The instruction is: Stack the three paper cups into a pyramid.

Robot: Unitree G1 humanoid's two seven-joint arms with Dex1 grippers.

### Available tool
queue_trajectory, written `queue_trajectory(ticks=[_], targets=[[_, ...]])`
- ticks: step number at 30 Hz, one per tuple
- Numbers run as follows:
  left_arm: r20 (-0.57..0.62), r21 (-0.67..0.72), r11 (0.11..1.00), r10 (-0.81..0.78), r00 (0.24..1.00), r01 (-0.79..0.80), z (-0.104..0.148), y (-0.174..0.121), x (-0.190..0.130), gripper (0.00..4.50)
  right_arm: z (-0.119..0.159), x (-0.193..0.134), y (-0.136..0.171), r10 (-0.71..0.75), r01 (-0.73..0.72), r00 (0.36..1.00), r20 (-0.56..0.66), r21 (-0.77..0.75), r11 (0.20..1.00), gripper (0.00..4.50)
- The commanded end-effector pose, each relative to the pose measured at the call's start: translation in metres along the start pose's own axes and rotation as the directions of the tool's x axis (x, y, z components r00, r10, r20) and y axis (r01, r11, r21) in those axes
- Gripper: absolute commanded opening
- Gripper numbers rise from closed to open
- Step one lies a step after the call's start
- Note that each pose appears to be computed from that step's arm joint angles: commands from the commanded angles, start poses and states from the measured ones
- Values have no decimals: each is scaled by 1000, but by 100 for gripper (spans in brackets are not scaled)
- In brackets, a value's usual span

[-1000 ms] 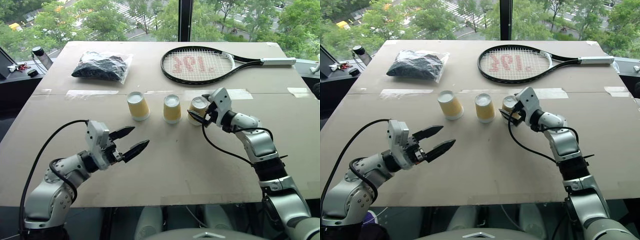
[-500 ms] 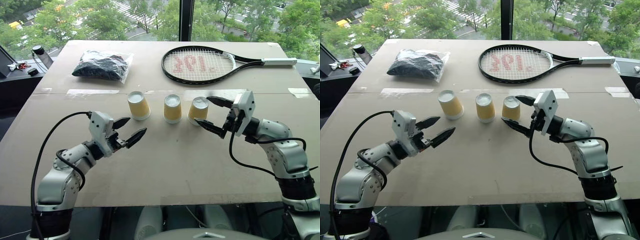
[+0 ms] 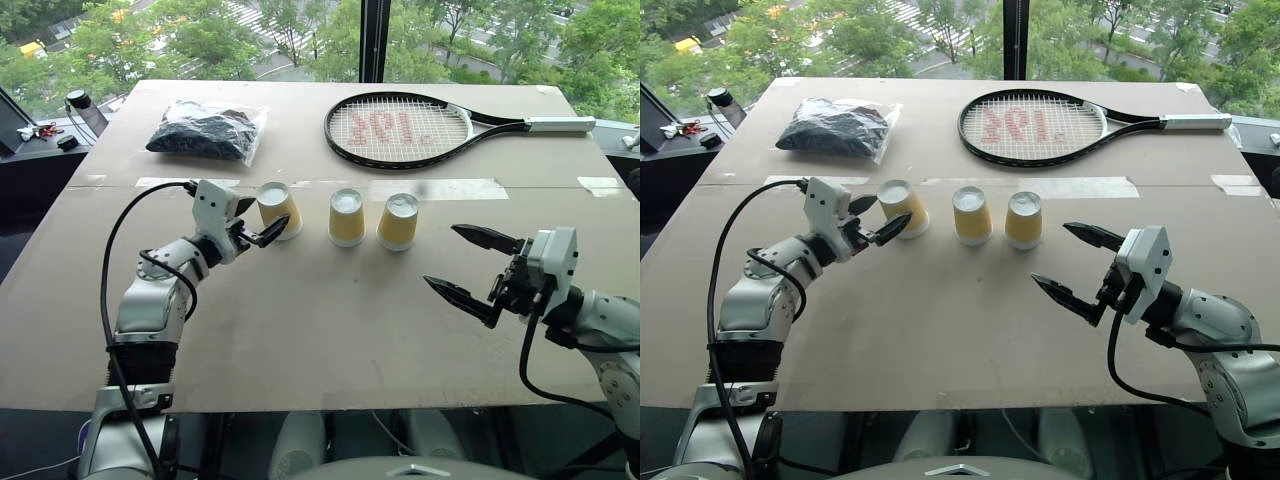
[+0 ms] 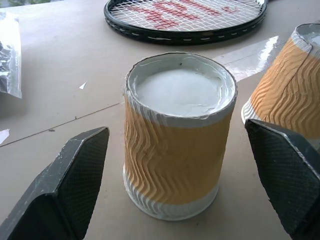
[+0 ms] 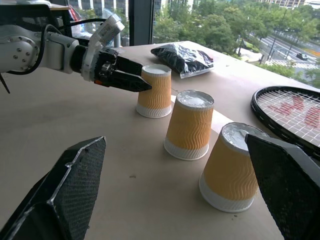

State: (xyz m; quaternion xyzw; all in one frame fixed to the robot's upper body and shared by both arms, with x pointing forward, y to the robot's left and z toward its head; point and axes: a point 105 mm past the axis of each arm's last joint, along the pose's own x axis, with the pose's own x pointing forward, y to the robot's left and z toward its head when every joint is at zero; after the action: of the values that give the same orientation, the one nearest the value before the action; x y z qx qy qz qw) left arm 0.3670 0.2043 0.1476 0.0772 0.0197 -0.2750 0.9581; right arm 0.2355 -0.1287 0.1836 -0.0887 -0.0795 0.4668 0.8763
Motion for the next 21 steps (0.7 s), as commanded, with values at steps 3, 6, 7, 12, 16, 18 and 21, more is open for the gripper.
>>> queue_trajectory(ticks=[3, 6, 7, 12, 16, 18, 21], targets=[[27, 52, 998, -26, 999, 24, 13, 2, 13, 450, 13, -7, 7, -14, 15, 1000, 27, -39, 999, 441], [20, 55, 998, -42, 999, 41, 12, 2, 17, 450, 12, -10, 8, -28, 29, 999, 17, -38, 999, 441], [16, 54, 997, -49, 999, 48, 11, 1, 18, 450, 12, -10, 8, -33, 34, 999, 16, -40, 999, 441], [11, 52, 997, -64, 998, 64, 9, 0, 21, 270, 12, -12, 9, -47, 47, 999, 15, -41, 998, 450], [18, 43, 996, -85, 996, 84, 11, -3, 25, 250, 12, -14, 8, -55, 55, 998, 10, -45, 997, 450], [21, 39, 994, -102, 995, 101, 11, -7, 28, 250, 12, -14, 8, -57, 58, 998, 6, -49, 997, 450], [27, 34, 991, -127, 992, 126, 12, -14, 31, 250, 12, -14, 7, -59, 59, 998, 5, -52, 997, 450]])
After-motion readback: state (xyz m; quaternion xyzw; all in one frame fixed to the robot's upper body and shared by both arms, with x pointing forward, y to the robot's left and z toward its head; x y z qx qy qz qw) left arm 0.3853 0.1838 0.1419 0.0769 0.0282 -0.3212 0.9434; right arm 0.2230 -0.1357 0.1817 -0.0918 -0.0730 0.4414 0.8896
